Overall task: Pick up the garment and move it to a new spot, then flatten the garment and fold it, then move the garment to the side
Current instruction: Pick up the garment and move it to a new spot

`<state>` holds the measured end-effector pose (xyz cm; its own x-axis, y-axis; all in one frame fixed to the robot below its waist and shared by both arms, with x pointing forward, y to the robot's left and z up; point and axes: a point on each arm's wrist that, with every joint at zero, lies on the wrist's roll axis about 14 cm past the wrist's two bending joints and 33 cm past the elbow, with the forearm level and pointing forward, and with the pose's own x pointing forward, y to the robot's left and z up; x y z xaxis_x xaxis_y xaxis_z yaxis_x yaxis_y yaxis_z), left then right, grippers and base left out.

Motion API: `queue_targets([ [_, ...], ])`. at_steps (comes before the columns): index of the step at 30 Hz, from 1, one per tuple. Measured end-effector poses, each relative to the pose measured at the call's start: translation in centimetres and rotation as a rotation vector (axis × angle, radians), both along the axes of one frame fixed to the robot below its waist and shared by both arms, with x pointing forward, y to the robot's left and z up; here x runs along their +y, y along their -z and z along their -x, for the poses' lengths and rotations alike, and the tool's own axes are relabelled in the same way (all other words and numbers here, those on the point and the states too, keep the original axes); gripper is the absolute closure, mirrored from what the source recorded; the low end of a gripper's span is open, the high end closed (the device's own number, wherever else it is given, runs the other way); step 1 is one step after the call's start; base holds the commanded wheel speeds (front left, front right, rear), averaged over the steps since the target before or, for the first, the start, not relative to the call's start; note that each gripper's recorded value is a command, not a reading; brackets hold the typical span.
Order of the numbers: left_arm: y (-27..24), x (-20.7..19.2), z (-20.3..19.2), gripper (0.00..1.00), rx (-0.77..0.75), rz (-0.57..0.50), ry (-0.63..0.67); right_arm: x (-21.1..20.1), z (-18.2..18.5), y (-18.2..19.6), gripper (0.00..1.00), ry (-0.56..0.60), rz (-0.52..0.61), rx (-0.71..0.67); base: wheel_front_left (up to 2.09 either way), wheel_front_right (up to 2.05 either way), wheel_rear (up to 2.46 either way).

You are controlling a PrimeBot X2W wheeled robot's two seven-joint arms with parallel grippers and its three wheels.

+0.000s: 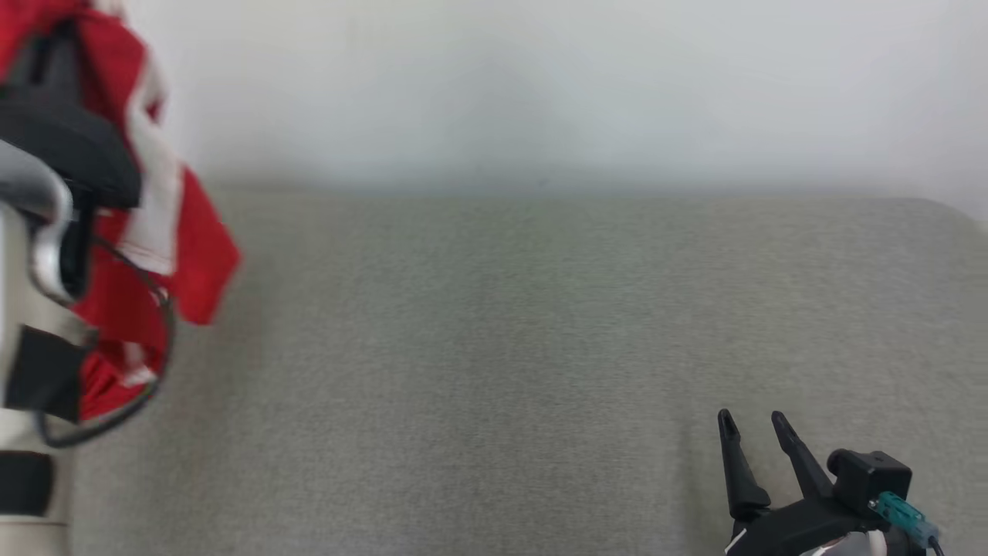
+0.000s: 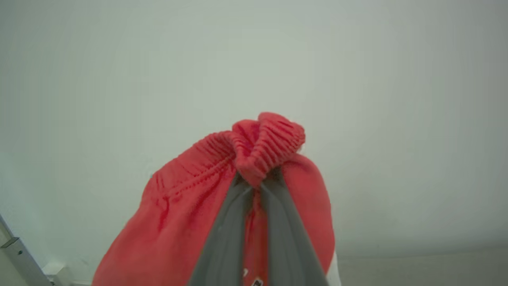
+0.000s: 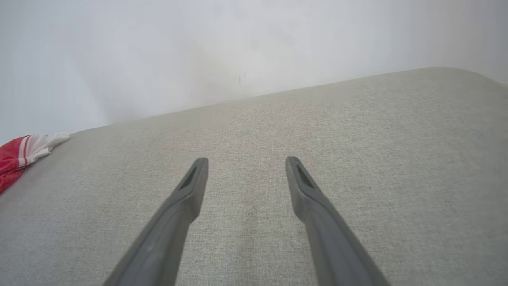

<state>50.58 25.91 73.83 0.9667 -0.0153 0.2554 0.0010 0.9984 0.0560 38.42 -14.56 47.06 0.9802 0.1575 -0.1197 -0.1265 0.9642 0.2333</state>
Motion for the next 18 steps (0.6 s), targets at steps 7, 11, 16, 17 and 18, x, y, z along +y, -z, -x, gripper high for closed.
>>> queue_targets([
  [7, -0.3, -14.0, 0.5, 1.0, -0.056, 0.096, 0.349, -4.1, 2.1, -0.9, 0.0, 0.118, 0.01, -0.018, 0.0, 0.0, 0.0],
  [11, 0.4, -21.3, 1.7, 1.0, -0.042, 0.128, 0.526, -6.6, 3.6, -1.1, 0.0, 0.197, 0.012, -0.024, 0.0, 0.0, 0.0],
  [16, 4.3, -28.5, 3.0, 1.0, 0.072, 0.155, 0.693, -9.5, 5.6, -0.7, 0.0, 0.292, 0.013, -0.013, 0.0, 0.0, 0.0],
  [17, 5.7, -29.7, 3.1, 1.0, 0.109, 0.157, 0.716, -10.0, 6.0, -0.6, 0.0, 0.309, 0.01, -0.008, 0.0, 0.0, 0.0],
  [18, 7.1, -30.6, 3.2, 1.0, 0.147, 0.161, 0.73, -10.3, 6.3, -0.5, 0.0, 0.322, 0.01, -0.003, 0.0, 0.0, 0.0],
])
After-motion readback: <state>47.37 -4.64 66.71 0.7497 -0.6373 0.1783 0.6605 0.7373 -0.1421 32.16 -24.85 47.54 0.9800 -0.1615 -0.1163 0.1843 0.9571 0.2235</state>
